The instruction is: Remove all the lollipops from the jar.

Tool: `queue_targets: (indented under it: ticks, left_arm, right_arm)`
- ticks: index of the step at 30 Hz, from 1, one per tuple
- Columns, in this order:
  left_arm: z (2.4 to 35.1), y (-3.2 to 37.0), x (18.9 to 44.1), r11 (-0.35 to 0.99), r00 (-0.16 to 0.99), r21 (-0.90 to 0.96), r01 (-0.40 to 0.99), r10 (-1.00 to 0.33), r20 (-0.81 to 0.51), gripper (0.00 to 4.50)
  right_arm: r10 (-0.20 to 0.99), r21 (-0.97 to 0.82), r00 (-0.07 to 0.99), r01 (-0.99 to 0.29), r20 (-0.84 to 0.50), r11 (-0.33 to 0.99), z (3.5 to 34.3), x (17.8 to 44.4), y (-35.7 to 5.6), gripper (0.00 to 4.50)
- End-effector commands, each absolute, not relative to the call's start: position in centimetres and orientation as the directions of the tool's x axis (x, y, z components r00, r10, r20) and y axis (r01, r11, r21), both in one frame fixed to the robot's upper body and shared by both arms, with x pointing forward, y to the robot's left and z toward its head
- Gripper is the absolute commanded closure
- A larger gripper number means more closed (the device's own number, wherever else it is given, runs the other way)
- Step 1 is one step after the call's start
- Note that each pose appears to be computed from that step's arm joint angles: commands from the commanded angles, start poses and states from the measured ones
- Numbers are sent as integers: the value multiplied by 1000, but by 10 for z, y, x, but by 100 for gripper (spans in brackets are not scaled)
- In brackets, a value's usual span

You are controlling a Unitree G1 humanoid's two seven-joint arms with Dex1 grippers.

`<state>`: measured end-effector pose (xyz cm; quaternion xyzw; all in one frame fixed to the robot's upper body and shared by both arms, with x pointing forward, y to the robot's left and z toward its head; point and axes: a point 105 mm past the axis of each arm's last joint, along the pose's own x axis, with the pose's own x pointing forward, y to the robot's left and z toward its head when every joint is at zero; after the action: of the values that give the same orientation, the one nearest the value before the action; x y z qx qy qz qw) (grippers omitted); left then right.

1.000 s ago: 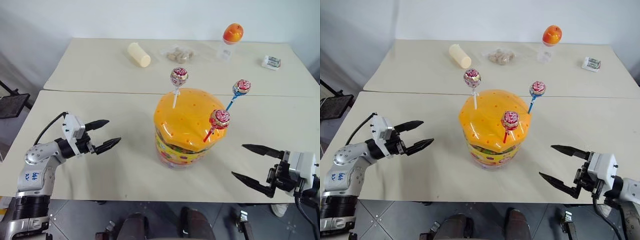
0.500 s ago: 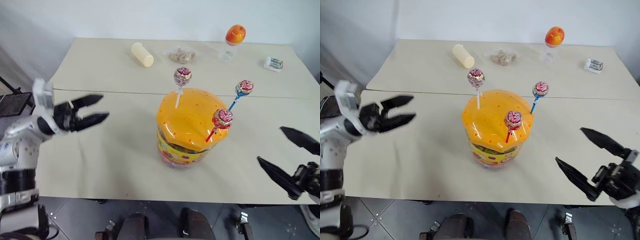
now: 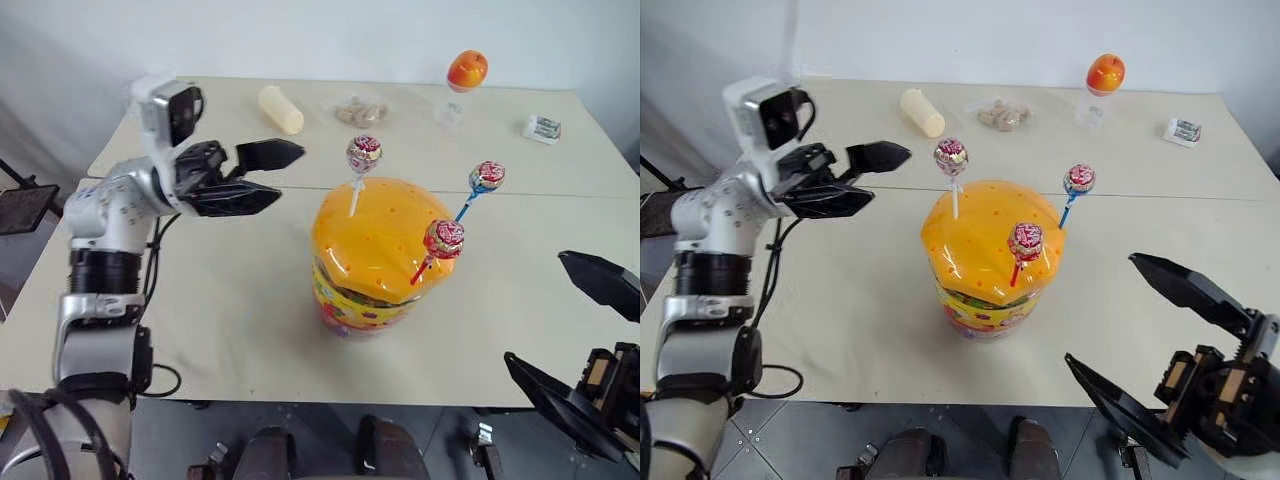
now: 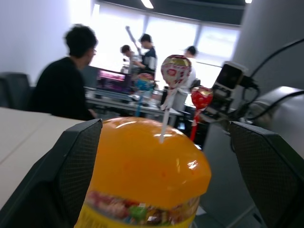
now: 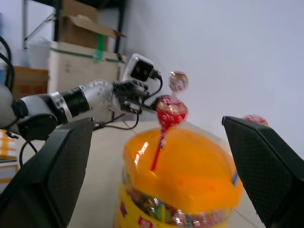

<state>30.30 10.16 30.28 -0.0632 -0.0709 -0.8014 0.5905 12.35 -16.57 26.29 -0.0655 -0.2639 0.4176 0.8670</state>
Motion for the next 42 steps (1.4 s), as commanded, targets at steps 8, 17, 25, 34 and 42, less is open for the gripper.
queue_targets:
  ticks: [8,17,25,34,42]
  left_arm:
    - [310,82,284,-464,-482,145,874,-867,131,40]
    - [301,66,284,-452,-480,220,864,-872,93,305]
    - [293,67,284,-455,-479,222,862,-875,66,399]
    - [303,63,280,-464,-496,217,859,-859,129,449]
    - [327,70,286,-416,-446,159,895,-845,295,449]
  right_arm:
    - [692,-408,575,-560,436,722,267,118,-169,0]
    - [670,-402,594,-537,444,742,264,120,-167,0]
    - [664,-386,599,-540,447,747,262,120,-165,0]
    - [667,-378,597,-550,445,745,262,119,-165,0]
    - [695,-334,530,-623,486,708,263,118,-157,0]
